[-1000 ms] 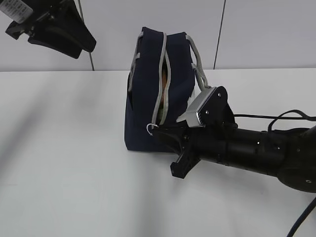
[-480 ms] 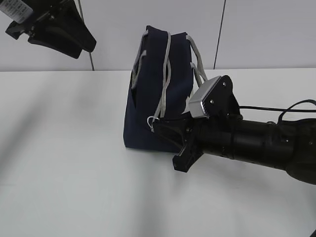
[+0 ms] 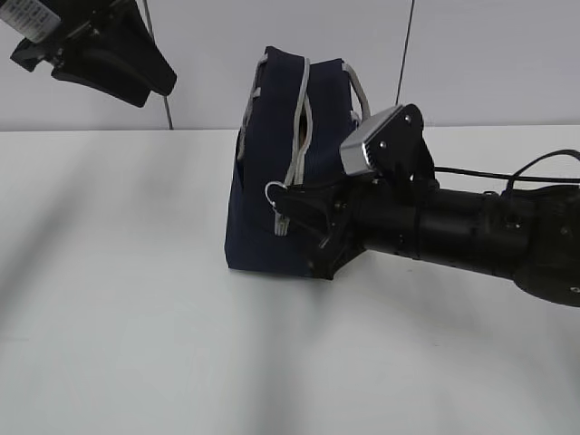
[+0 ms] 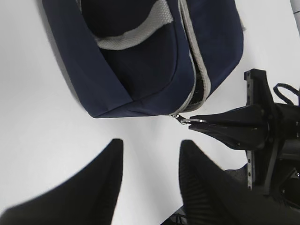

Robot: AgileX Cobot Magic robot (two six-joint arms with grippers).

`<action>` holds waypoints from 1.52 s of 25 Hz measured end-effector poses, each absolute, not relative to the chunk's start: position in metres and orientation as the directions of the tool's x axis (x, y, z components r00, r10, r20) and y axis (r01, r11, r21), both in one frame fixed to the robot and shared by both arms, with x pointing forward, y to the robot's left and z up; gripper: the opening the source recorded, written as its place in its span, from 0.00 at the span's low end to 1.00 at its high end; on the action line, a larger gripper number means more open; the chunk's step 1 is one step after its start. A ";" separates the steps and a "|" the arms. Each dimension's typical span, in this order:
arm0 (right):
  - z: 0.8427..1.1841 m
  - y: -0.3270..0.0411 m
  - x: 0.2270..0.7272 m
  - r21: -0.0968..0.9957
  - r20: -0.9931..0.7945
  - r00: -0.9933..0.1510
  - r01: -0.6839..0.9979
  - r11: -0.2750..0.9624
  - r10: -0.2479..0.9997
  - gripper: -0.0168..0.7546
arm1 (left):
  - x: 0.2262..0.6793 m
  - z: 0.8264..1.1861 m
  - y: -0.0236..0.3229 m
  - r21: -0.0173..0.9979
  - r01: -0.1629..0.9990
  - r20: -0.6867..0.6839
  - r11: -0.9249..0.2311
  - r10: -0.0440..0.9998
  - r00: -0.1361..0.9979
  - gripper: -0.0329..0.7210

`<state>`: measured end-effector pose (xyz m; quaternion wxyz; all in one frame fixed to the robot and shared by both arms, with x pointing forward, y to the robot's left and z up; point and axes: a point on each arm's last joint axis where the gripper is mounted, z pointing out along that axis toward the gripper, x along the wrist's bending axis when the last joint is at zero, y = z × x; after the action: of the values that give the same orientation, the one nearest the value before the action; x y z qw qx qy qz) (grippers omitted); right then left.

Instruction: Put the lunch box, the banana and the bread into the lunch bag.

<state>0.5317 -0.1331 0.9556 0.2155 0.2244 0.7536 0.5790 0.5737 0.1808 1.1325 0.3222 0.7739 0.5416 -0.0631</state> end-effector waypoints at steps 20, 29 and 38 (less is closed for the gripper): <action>0.984 -0.142 0.553 0.962 -0.024 -0.807 0.141 0.233 0.590 0.00 | 0.576 1.133 0.181 0.453 0.868 -0.437 -0.204 0.798 0.415 0.44; 0.990 -0.140 0.553 0.969 -0.009 -0.824 0.132 0.207 0.567 0.00 | 0.577 1.133 0.181 0.471 0.858 -0.428 -0.205 0.798 0.425 0.44; 1.007 -0.137 0.557 0.970 0.006 -0.844 0.136 0.203 0.536 0.00 | 0.577 1.134 0.181 0.495 0.834 -0.403 -0.243 0.786 0.468 0.44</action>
<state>0.5569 -0.1374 1.0066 0.1691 0.2219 0.7570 0.5909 0.5773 0.1807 1.1337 0.3376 0.7875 0.5144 -0.0353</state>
